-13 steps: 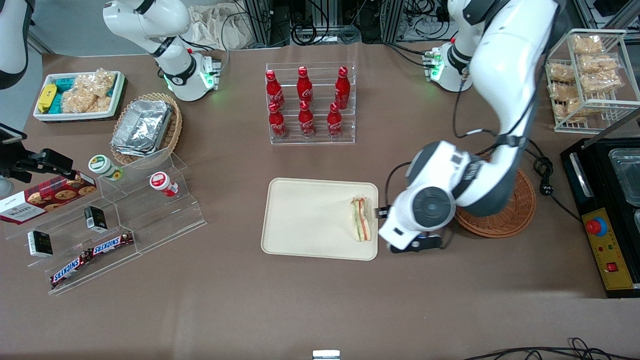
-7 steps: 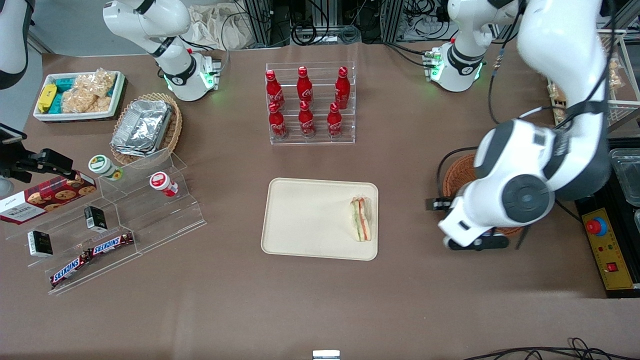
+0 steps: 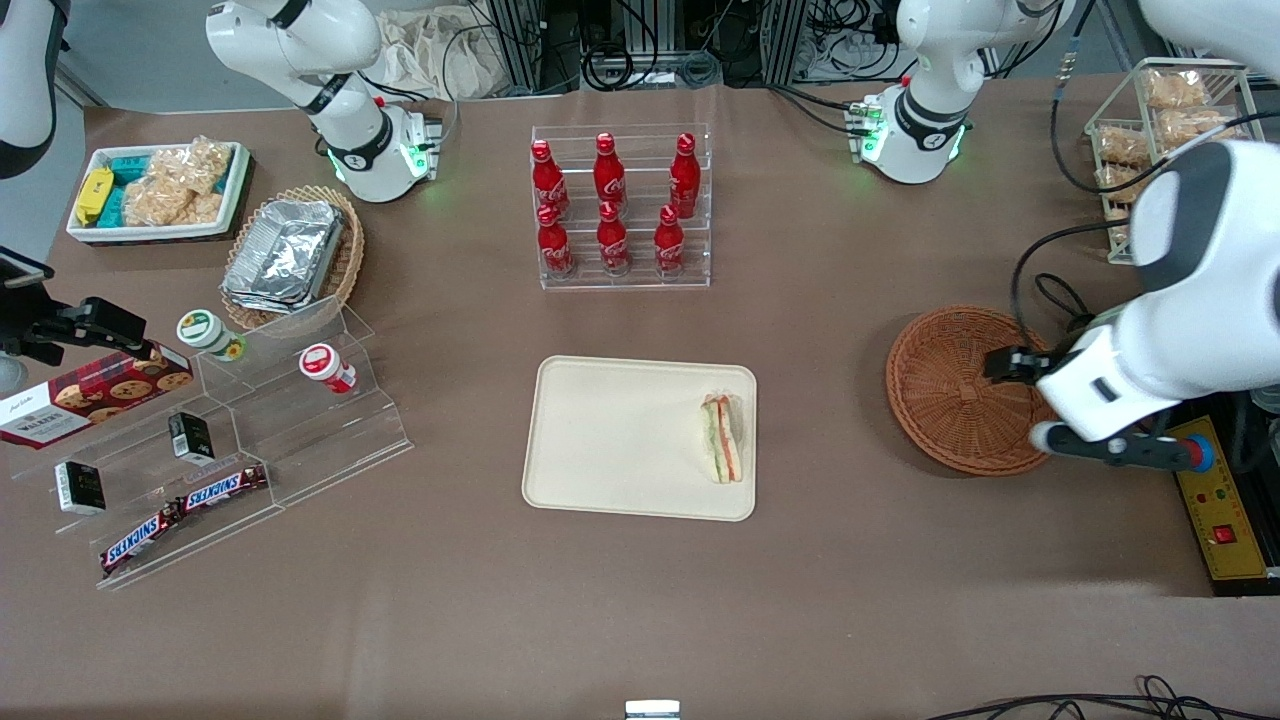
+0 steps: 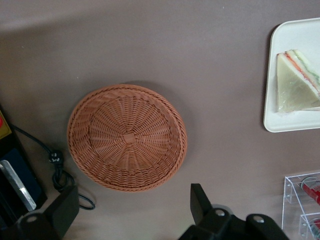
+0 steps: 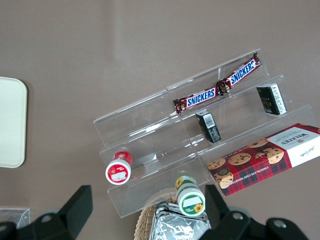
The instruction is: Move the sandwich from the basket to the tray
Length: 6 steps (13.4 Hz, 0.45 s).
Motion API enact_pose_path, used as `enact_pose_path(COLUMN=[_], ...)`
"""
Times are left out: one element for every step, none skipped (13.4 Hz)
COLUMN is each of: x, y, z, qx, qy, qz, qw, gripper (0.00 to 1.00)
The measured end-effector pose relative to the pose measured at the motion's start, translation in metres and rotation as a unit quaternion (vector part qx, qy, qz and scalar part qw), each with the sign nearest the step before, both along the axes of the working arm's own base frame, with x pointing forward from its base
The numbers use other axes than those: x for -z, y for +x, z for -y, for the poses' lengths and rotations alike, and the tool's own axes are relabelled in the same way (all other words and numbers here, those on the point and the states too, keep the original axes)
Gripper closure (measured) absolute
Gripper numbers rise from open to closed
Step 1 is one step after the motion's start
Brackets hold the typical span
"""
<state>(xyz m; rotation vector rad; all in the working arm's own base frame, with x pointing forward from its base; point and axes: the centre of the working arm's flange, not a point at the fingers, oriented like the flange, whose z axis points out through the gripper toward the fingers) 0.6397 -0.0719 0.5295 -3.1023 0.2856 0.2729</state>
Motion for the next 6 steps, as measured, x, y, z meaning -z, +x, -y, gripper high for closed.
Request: enact_pose_path(x=[-0.001,-0.001,-0.001,-0.001,-0.003,-0.004], y=[0.001,0.002,0.002,0.003,0.003,0.003], z=[-0.010,-0.018,-0.027,-0.035,-0.041,-0.044], qx=[-0.006,-0.012,-0.019,-0.025,-0.030,-0.032], qy=[-0.002,-0.003,-0.003,-0.004,-0.006,-0.006], qz=[0.001,0.001,0.002,0.002,0.003,0.005], qw=[1.0000,0.9999,0.9998,0.9997,0.9995,0.9994], gripper=[0.01,0.01,0.01,0.01,0.00,0.01])
